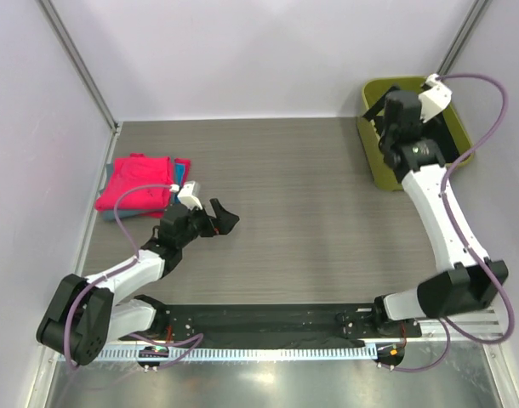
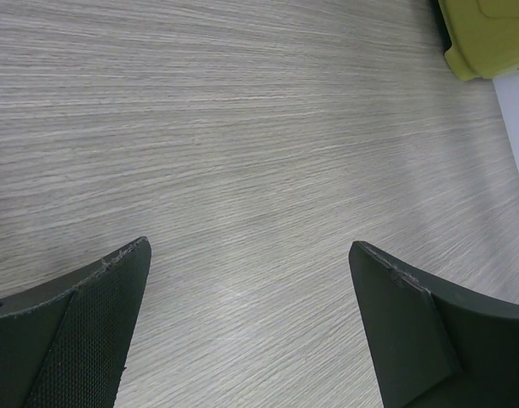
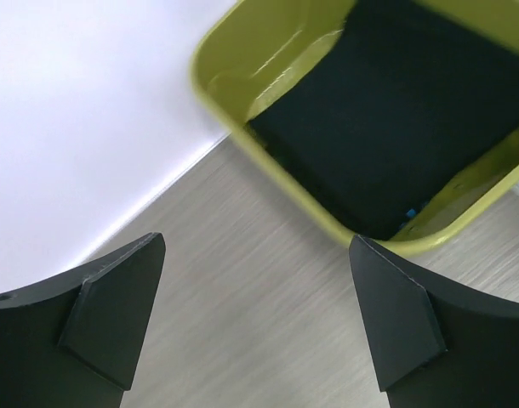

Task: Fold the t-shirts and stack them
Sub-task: Grab the tshirt from the pile

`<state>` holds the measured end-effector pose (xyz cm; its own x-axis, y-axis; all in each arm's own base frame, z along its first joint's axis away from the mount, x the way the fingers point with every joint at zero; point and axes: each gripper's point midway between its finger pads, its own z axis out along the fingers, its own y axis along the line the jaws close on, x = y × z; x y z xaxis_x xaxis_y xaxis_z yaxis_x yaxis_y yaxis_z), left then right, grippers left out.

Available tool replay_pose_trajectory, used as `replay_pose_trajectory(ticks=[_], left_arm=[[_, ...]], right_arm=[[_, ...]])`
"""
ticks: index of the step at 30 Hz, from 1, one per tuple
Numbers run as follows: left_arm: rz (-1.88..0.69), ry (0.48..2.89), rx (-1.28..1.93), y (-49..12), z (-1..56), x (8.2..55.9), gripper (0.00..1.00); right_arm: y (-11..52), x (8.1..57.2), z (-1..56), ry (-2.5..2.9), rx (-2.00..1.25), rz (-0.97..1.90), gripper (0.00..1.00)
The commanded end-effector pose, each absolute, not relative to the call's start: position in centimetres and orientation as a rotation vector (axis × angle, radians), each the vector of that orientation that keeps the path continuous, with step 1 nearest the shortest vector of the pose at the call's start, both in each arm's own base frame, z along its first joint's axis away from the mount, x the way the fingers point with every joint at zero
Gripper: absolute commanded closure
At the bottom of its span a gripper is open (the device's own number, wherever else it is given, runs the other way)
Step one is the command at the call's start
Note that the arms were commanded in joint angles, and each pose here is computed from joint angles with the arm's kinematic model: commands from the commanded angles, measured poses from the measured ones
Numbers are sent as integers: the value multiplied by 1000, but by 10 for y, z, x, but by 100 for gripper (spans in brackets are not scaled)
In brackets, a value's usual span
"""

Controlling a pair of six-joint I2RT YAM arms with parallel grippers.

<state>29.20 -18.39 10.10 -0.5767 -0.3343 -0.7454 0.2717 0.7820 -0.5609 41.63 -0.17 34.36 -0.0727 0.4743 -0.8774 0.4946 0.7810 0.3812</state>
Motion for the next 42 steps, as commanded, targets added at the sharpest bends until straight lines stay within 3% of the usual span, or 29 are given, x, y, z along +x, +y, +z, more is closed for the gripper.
replay_pose_trajectory(ticks=[1,5,9,11,26,32,38,40,41,42], left_arm=[[-844,1936,-30,-189,129,302,1],[-877,1944,-26,-194,128,302,1],[-885,1939,-25,-195,129,301,1],[-884,1934,-27,-194,130,299,1],[-859,1925,-108,-184,137,299,3],[-858,1913,-121,-183,138,299,3],[-857,1909,-120,-182,139,298,3],[-862,1912,-120,-183,138,299,3],[-862,1919,-120,-184,136,299,3],[-862,1920,-121,-184,136,300,3]], right_arm=[[-46,424,333,1720,939,-125,5],[-119,437,332,1581,1174,-157,5],[-151,467,315,1550,1277,-132,4],[-157,481,325,1524,1270,-132,4],[-217,583,199,1582,1428,-149,0],[-233,594,126,1570,1531,-242,0],[-246,603,100,1533,1543,-320,0],[-249,601,86,1546,1546,-346,7],[-248,601,84,1558,1542,-350,20],[-247,601,81,1567,1543,-348,27]])
